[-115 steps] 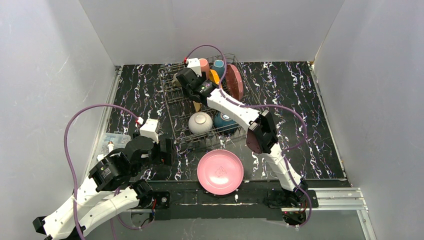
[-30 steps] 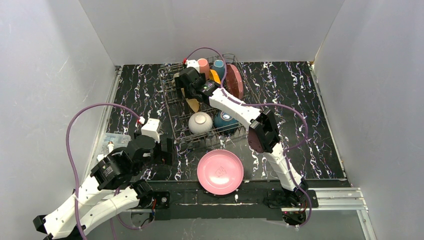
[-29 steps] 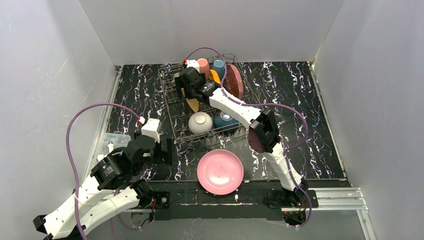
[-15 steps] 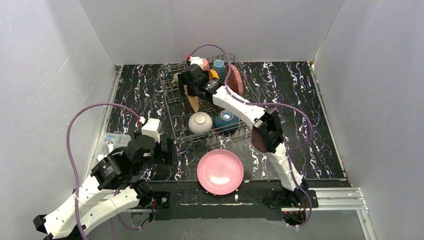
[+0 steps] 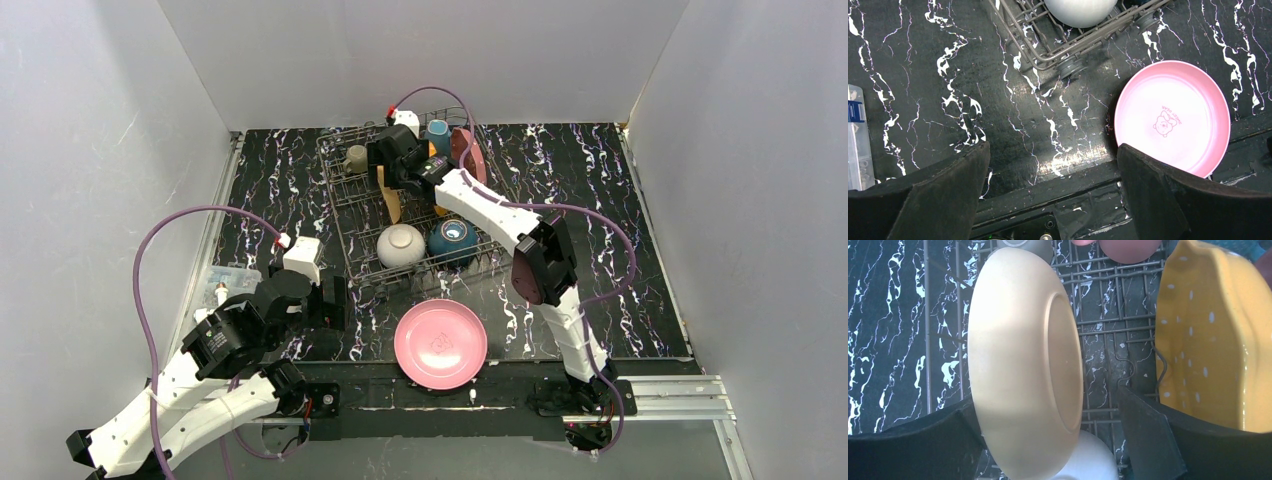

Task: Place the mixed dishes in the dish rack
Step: Insert the plate into the dish rack.

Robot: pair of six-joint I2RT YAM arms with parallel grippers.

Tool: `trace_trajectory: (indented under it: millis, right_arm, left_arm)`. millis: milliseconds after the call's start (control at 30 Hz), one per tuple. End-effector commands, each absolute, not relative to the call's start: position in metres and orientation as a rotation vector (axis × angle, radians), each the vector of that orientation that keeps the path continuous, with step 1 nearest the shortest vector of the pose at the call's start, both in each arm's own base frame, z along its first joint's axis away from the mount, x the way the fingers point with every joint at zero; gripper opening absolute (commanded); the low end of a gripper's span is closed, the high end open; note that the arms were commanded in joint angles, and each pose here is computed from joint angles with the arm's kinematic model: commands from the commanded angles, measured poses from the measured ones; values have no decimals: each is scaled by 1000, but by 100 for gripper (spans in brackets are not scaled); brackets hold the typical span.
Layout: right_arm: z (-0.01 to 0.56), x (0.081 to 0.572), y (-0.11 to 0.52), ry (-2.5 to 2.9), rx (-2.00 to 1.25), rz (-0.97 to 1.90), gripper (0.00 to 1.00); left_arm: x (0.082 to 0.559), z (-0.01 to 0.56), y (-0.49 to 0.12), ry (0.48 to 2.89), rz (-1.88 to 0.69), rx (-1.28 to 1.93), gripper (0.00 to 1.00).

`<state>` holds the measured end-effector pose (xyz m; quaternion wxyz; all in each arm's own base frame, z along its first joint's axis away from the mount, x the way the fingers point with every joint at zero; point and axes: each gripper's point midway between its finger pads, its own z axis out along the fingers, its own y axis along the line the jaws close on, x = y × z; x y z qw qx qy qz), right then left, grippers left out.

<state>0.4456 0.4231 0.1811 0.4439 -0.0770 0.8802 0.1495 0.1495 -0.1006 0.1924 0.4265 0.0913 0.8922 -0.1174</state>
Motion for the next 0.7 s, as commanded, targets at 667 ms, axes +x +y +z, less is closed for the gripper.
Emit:
trace_trajectory:
  millis: [667]
  right_arm:
    - [225, 451, 401, 2120, -133, 413, 95]
  left_arm:
    - [148, 194, -93, 2205, -291, 206, 98]
